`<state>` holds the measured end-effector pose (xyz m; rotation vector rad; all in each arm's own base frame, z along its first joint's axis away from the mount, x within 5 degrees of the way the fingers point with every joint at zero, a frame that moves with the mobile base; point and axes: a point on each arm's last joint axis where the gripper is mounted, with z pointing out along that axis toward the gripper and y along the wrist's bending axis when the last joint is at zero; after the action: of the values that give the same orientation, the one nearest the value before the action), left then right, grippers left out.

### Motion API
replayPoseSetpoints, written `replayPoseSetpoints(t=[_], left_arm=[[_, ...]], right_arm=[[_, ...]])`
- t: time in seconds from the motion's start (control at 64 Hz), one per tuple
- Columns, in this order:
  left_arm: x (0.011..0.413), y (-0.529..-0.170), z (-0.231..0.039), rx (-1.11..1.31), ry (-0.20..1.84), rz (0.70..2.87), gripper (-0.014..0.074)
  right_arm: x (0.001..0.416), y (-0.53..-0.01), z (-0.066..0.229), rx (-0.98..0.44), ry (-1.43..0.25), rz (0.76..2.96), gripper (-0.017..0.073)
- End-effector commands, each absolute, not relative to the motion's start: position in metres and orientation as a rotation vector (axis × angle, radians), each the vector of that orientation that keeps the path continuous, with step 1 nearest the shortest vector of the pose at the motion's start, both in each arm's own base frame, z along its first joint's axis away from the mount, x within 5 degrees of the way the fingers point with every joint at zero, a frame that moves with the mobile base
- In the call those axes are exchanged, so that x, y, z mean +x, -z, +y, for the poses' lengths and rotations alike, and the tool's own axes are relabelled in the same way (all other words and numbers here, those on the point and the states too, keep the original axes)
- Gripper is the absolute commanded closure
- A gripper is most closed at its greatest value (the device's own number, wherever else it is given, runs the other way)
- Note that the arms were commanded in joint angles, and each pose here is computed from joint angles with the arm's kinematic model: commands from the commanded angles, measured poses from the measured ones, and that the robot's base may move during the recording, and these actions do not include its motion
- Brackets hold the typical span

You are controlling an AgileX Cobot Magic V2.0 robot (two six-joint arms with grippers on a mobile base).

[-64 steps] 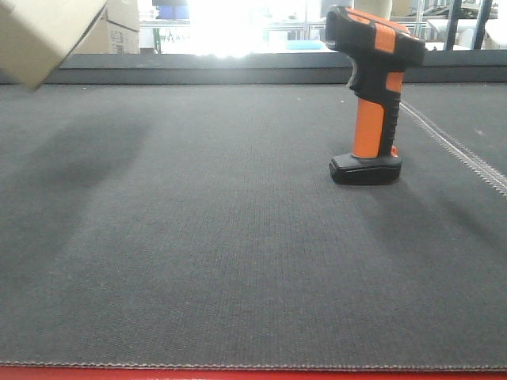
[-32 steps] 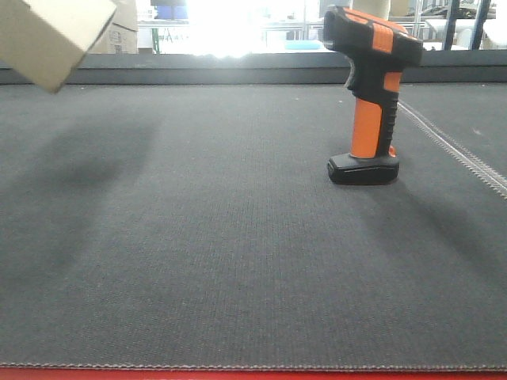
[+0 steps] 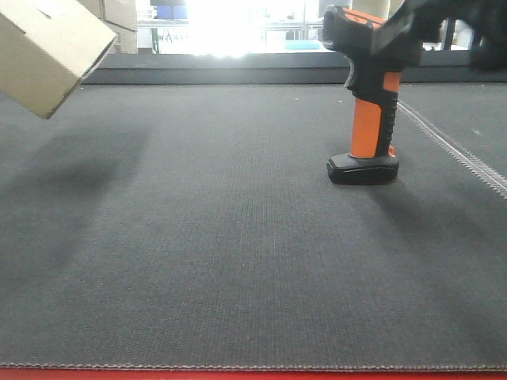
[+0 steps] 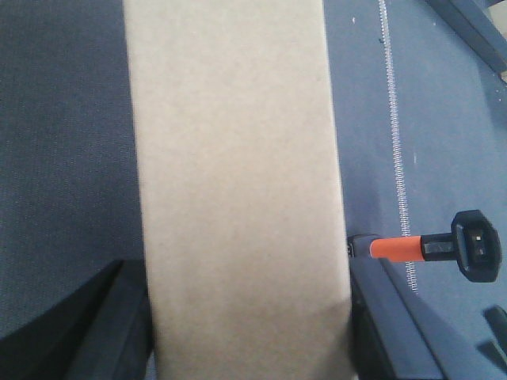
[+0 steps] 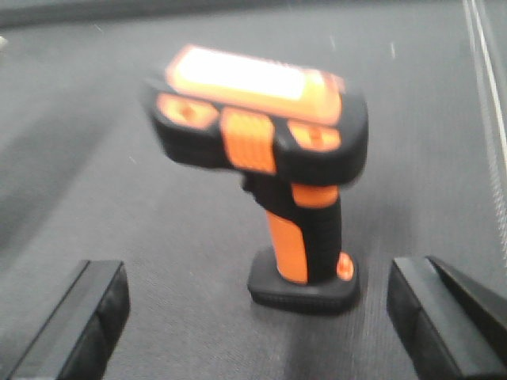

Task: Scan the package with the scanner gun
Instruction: 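Move the right gripper to the orange scanner gun and grasp its top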

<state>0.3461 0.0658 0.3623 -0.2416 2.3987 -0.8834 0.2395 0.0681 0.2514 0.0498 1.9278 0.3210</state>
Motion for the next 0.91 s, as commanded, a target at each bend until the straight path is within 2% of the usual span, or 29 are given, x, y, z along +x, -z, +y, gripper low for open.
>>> replayPoseSetpoints(t=[0.0, 0.265, 0.437, 0.609, 0.89], left_arm=[[0.344, -0.369, 0.062, -0.243, 0.909, 2.367, 0.0704], [0.344, -0.369, 0.062, -0.243, 0.909, 2.367, 0.0704], [0.344, -0.369, 0.062, -0.243, 0.909, 2.367, 0.0704], [0.344, -0.369, 0.062, -0.243, 0.909, 2.367, 0.0704], [0.344, -0.369, 0.062, -0.243, 0.909, 2.367, 0.0704]], right_arm=[[0.254, -0.248, 0.07, 0.092, -0.31, 1.896, -0.0009], [0.276, -0.23, 0.084, 0.078, -0.271, 1.827, -0.0009], [0.286, -0.219, 0.081, 0.15, -0.23, 1.774, -0.0009], [0.291, -0.216, 0.079, 0.159, -0.196, 1.701, -0.0009], [0.297, -0.208, 0.082, 0.151, -0.188, 1.718, -0.0009]])
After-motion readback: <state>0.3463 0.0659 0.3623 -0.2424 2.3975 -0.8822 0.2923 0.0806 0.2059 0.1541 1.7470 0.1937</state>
